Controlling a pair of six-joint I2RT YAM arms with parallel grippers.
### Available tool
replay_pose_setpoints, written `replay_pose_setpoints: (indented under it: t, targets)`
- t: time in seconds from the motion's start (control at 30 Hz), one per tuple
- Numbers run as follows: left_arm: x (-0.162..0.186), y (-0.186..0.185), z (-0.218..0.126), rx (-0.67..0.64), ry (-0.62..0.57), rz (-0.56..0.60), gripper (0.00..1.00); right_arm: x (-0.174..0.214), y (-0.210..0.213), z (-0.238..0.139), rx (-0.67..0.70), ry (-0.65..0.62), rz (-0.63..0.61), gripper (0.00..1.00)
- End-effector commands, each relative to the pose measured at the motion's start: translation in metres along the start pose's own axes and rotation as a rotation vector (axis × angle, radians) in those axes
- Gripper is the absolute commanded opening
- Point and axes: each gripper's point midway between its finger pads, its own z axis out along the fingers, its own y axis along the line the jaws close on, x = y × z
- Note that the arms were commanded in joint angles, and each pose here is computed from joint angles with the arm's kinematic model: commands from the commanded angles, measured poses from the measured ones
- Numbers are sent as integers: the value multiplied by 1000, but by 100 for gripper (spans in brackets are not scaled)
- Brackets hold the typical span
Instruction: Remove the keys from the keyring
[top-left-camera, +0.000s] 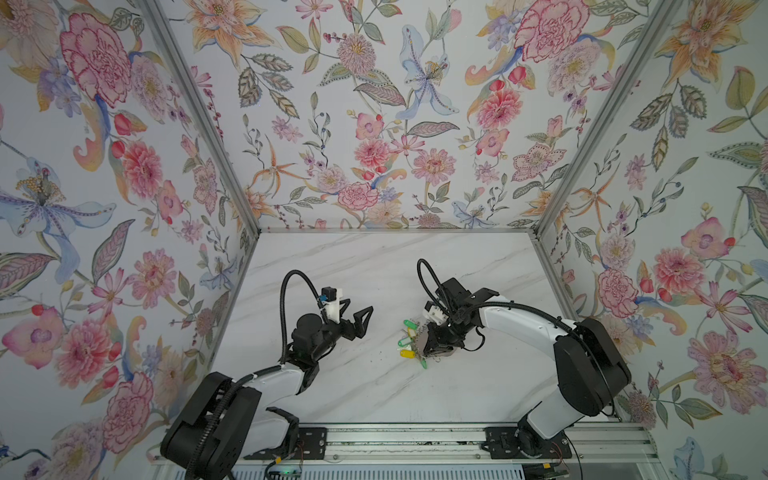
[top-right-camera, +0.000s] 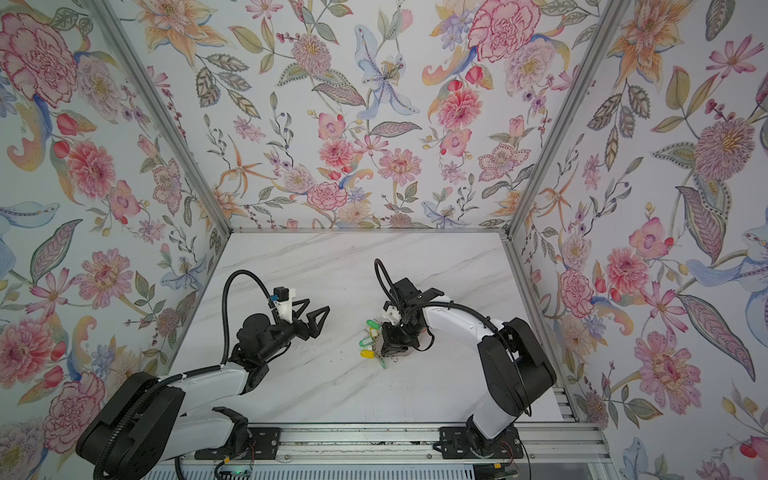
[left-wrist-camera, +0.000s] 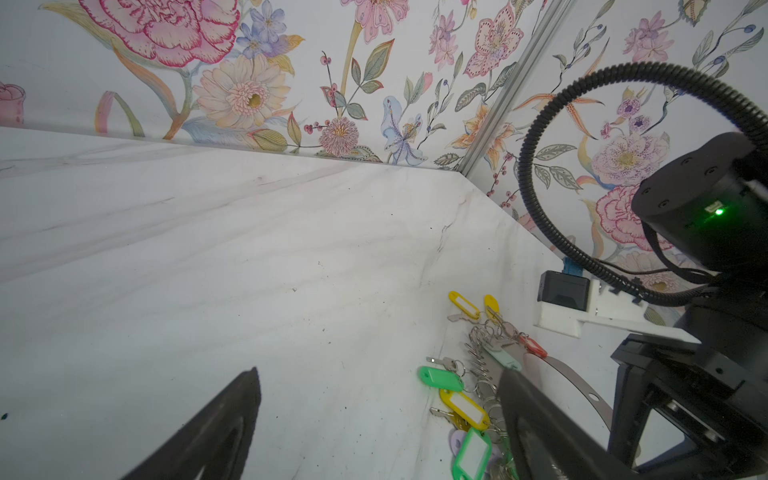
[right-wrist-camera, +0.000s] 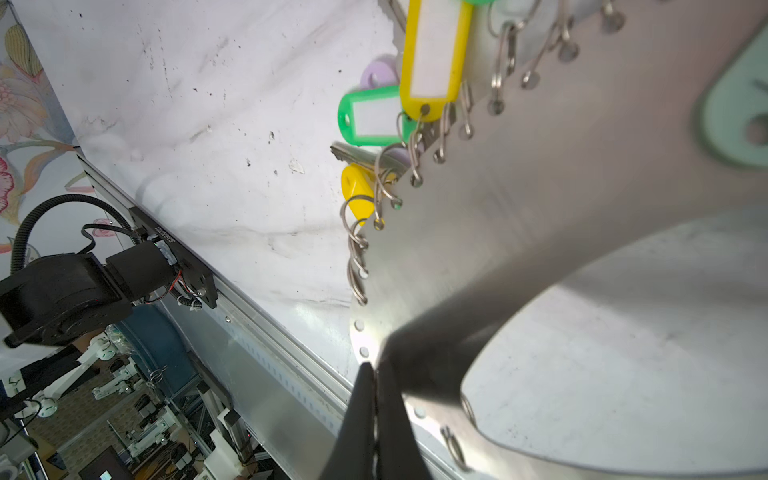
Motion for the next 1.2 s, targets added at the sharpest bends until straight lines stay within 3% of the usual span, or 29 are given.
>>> replay_pose_setpoints:
  t: [0.0,0.23,0.47,0.53,0.77,1.0,1.07,1.17]
  targets:
    - [0,-4,1,8,1,20,92,5,6,-5,-16,47,-10,2]
    - [4,1,-1,-22,10,-24,92,-5,7,-16,-27,13,-27,3]
    - [20,-29,-10,122,42,-181,80,-10,14,-27,-61,-25,-52,3]
    - [40,-36,-18,140,91,-194,79,-11,15,-28,-70,-38,-55,3]
    - [76,-71,-26,202,193,-89,74,-17,20,-27,-120,-68,-58,3]
    - [79,-105,-9,331,204,6,69,-22,30,-34,-167,-100,-71,2]
    - [81,-116,-1,379,209,31,62,-22,30,-36,-168,-109,-70,3]
    - [75,-129,1,444,159,24,59,-20,31,-37,-179,-118,-68,2]
